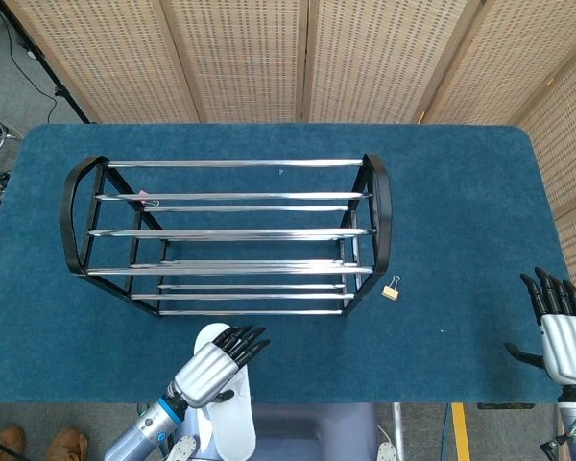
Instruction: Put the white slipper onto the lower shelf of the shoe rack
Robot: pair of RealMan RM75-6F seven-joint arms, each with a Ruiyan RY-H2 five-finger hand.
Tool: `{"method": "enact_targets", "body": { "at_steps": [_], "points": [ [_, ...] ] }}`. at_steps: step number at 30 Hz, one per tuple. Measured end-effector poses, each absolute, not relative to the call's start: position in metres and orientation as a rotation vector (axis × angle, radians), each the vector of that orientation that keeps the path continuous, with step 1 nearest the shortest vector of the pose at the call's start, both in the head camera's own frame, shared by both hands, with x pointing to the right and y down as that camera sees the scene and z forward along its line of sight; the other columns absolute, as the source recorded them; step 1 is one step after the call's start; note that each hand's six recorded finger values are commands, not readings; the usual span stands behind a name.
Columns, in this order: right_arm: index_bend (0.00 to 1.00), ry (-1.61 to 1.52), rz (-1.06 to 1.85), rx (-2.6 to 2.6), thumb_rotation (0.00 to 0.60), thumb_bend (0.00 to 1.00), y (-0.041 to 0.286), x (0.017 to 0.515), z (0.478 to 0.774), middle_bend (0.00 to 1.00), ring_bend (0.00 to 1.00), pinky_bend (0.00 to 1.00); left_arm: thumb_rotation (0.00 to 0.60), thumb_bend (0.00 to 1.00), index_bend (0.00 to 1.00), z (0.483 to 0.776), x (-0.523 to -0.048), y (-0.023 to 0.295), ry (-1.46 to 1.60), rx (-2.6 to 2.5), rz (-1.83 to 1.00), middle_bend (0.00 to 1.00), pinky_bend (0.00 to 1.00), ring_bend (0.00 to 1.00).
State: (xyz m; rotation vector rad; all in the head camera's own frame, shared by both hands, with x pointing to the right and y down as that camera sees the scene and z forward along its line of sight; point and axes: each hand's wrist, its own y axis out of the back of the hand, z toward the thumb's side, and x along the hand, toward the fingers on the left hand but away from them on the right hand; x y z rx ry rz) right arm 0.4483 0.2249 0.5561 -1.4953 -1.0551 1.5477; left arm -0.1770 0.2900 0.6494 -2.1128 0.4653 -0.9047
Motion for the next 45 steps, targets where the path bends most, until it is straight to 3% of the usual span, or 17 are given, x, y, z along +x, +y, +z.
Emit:
{"method": "enact_targets", "body": {
  "at_steps": [10,19,30,34,45],
  "points": [
    [0.00,-1.058,1.549,-1.493,0.600,0.00,0.225,0.449,0.556,0.00,0.00,0.00,0.600,0.04,0.02,0.654,-0.182,0.287,0.472,-2.095,-0.928,0.00,0.21,0.07],
    [0.00,-1.062,1.550,-1.492,0.600,0.00,0.225,0.450,0.555,0.00,0.00,0.00,0.600,0.11,0.25,0.655,-0.186,0.284,0.484,-2.053,-0.922,0.20,0.34,0.19],
    [0.00,-1.058,1.553,-1.494,0.600,0.00,0.225,0.449,0.556,0.00,0.00,0.00,0.600,0.37,0.53,0.653,-0.190,0.285,0.477,-2.031,-0.888,0.39,0.47,0.35],
    [0.00,-1.059,1.553,-1.495,0.600,0.00,0.225,0.449,0.556,0.00,0.00,0.00,0.600,0.45,0.57,0.653,-0.193,0.284,0.478,-2.020,-0.871,0.42,0.49,0.38],
    [0.00,-1.065,1.552,-1.495,0.600,0.00,0.225,0.450,0.555,0.00,0.00,0.00,0.600,0.50,0.71,0.655,-0.197,0.283,0.471,-2.005,-0.849,0.52,0.57,0.47]
  ]
}}
